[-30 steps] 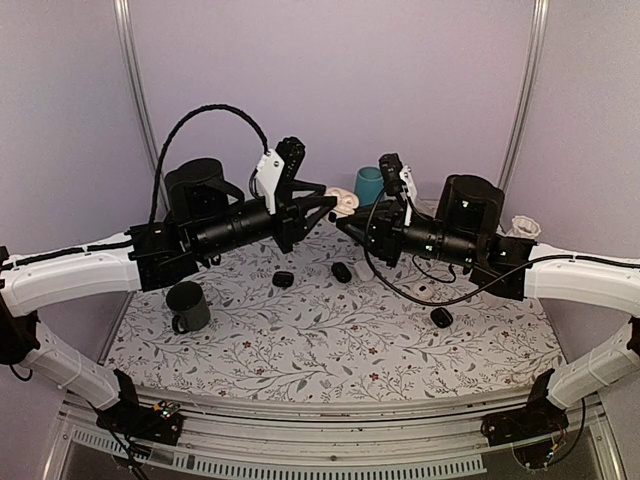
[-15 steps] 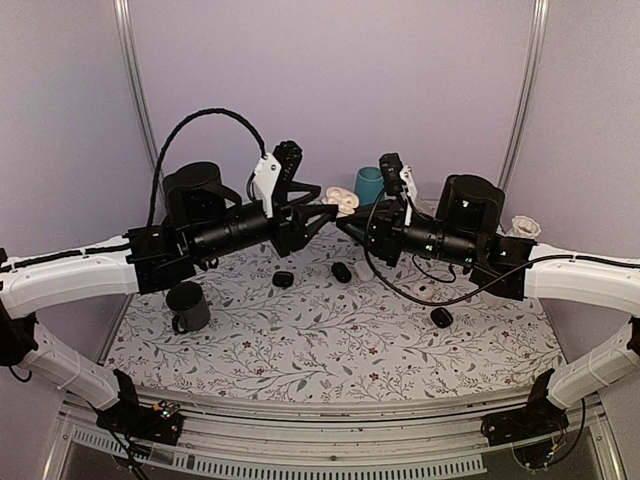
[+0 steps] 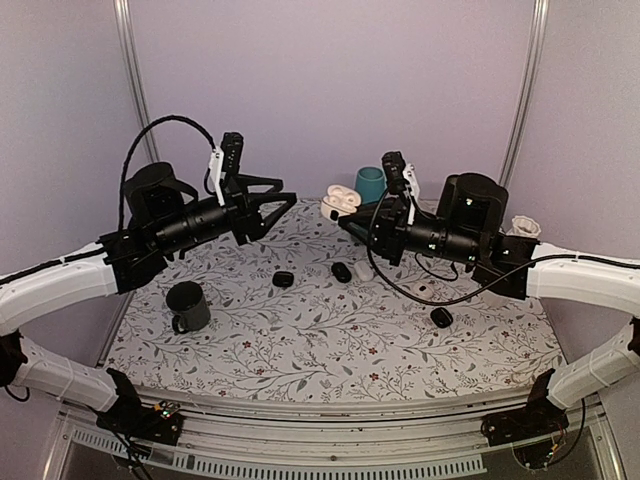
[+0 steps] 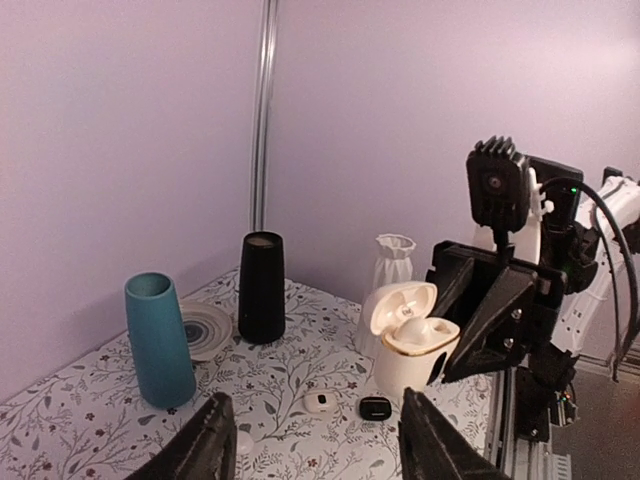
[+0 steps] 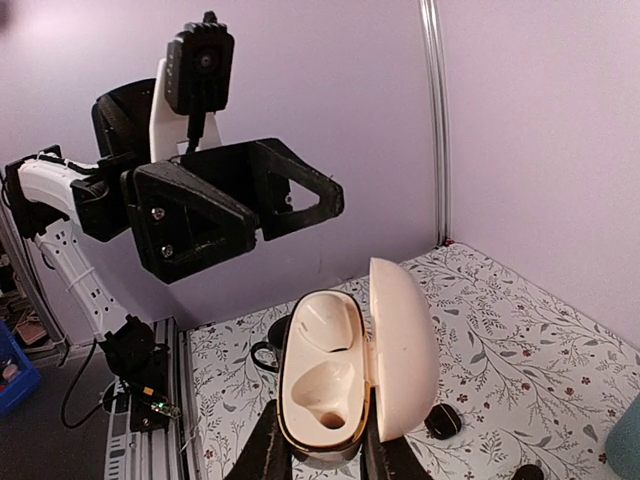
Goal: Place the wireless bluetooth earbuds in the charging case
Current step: Pass from the right arm to the left
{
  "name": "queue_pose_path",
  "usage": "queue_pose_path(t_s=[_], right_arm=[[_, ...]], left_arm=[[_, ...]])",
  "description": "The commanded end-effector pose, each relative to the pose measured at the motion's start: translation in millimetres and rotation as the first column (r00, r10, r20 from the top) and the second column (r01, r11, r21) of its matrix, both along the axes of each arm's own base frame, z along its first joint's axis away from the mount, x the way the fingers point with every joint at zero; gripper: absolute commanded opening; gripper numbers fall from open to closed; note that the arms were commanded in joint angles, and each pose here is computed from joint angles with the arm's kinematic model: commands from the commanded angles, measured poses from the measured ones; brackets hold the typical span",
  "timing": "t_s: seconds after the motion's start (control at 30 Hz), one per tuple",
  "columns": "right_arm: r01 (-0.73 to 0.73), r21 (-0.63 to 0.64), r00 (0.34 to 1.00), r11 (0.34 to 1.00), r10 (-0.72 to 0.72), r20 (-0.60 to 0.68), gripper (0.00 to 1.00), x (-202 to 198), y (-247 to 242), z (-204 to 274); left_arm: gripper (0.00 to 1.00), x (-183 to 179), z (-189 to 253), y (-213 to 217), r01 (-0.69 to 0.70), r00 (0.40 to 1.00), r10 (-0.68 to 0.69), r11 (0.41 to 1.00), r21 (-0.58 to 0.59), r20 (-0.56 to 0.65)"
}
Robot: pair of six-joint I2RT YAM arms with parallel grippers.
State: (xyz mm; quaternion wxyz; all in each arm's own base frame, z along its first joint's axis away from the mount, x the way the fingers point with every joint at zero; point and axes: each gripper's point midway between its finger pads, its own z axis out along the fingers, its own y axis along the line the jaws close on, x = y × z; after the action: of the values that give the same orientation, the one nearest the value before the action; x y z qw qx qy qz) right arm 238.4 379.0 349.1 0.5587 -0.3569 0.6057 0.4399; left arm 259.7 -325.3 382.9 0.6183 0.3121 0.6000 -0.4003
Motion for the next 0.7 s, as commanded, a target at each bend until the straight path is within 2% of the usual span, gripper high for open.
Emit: queue_pose_path(t_s=[0.0,0.17,0.33,0.53,0.67], right_arm=[[-0.092,0.049,0.994,0.995,0.088,0.07,0.02,-16.5,-7.1,30.2],[-0.216,0.034,0.975,0.976,0.213,0.064,0.02,-32.5,0.3,29.7],[-0.286,0.022,0.957,0.958,0.285,0.048,0.02,-40.4,7.5,28.2],[-0.327,0.003,0.945,0.945,0.327,0.025,0.03,-42.1,14.5,23.8],[-0.354,-0.004,0.935,0.935,0.354,0.011,0.03,-42.5,19.8,20.8]], left_arm=[[0.58,-22.8,-12.7,-4.0,0.244,0.965,-0.246,0.969,-0.031,-0.088],[0.62,-40.6,-22.8,-14.6,0.399,0.913,-0.398,0.917,-0.008,-0.093],[0.63,-51.1,-27.7,-21.8,0.483,0.874,-0.481,0.876,0.016,-0.072],[0.6,-60.0,-25.1,-33.2,0.525,0.851,-0.524,0.85,0.051,-0.038],[0.57,-58.5,-20.9,-37.9,0.504,0.863,-0.504,0.862,0.058,-0.013]])
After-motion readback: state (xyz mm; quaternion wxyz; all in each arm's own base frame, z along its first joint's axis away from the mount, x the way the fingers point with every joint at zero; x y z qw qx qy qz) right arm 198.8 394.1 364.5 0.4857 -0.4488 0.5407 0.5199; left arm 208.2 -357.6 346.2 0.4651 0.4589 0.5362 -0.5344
